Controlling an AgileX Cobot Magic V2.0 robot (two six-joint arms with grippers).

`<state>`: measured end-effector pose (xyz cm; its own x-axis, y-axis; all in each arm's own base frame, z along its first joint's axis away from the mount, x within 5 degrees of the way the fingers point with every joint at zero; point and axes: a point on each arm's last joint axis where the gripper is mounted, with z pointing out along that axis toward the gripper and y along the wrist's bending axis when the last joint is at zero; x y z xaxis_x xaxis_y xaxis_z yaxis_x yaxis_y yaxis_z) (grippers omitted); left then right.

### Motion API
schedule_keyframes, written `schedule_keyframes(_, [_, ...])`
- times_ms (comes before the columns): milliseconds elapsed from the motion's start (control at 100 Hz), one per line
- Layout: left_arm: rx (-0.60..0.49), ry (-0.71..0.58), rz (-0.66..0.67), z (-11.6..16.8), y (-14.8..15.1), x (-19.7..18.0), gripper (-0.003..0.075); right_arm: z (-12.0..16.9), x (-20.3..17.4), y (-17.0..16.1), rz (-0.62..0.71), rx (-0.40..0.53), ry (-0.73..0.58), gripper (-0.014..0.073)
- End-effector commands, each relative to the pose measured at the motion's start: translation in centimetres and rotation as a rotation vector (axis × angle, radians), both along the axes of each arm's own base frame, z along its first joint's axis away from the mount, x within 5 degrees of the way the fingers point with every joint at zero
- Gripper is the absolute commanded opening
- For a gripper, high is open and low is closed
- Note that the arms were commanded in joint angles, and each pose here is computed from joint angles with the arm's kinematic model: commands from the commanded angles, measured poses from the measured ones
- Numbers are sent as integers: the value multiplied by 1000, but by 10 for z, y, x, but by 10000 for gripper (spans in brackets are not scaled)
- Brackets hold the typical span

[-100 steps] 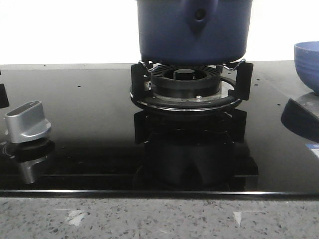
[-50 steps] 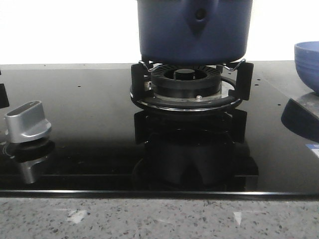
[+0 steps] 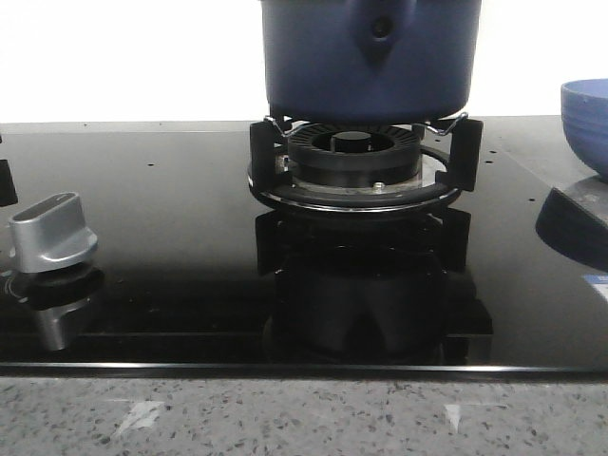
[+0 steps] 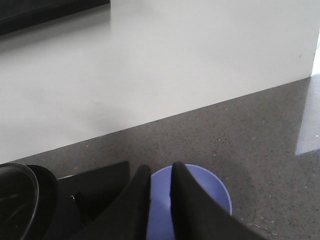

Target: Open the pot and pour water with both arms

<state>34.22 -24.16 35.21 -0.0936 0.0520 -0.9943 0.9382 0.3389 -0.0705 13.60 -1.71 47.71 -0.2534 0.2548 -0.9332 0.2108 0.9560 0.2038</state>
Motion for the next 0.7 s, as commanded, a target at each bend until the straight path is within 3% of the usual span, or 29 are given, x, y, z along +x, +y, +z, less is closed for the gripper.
schedule_keyframes(0, [-147,-29,-4,39,1,-12,314,15,-3,1,5,-19,-110,66])
schedule_keyframes(390, [-167,46,11,18,-5,3,314,15,-3,1,5,-19,-110,66])
schedule_keyframes(690, [-132,-60,-34,18,-6,-1,314,15,-3,1,5,-19,-113,66])
